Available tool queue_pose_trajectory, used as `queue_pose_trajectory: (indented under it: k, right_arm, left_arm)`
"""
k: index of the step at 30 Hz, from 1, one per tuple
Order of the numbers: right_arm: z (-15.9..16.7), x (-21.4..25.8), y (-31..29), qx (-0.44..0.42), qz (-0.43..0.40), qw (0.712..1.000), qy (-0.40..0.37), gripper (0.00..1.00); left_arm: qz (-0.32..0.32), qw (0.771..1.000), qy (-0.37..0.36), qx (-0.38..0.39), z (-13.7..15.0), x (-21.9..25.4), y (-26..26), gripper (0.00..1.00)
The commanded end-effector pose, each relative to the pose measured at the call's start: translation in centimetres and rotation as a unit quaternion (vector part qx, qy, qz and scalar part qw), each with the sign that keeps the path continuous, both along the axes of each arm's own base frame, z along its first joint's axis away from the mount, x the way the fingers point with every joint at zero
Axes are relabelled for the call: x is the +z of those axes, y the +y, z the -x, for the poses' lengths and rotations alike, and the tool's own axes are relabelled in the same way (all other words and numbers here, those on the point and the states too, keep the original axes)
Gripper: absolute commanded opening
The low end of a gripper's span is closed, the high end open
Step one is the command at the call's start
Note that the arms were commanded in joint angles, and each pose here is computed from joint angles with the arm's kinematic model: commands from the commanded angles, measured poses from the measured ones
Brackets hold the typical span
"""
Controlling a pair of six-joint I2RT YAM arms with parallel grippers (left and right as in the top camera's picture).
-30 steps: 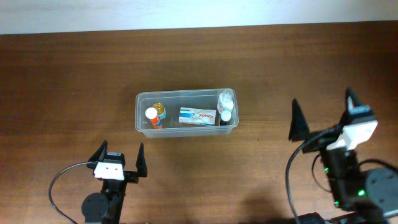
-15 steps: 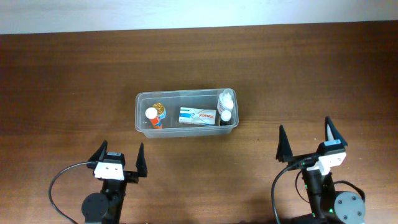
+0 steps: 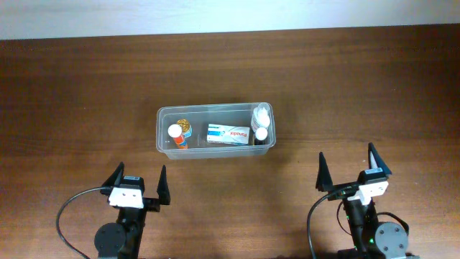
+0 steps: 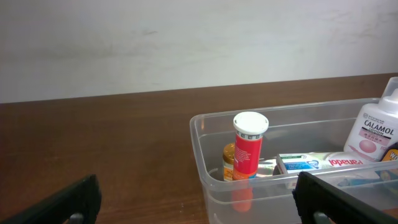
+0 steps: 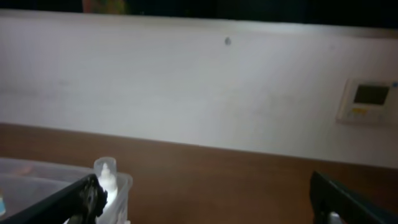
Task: Pack container
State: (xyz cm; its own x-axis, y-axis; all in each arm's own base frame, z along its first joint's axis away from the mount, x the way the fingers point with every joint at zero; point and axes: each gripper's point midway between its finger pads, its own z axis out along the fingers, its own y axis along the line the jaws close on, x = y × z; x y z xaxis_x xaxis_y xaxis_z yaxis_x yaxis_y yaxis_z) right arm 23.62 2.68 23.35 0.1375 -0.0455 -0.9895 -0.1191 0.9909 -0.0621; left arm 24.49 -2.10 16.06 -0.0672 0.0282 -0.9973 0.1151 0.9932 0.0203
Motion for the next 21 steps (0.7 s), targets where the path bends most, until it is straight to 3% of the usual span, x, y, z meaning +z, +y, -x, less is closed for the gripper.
queue_pose_trajectory:
  k: [1,16,21]
  right_arm:
    - [-0.3,-1.6,0.6,0.017,0.001,1.000,0.005,0.98]
    - [-0.8,-5.1,0.7,0.022,0.004,0.998,0.050,0.98]
    - [-0.7,-7.5,1.1,0.031,0.009,0.995,0.099,0.98]
  left_arm:
    - [-0.008,1.000,-0.002,0.001,0.0,-0.2,0.0,0.99]
    - [-0.008,1.000,-0.002,0.001,0.0,-0.2,0.0,0.99]
    - [-0.008,1.000,-0.002,0.001,0.0,-0.2,0.0,0.99]
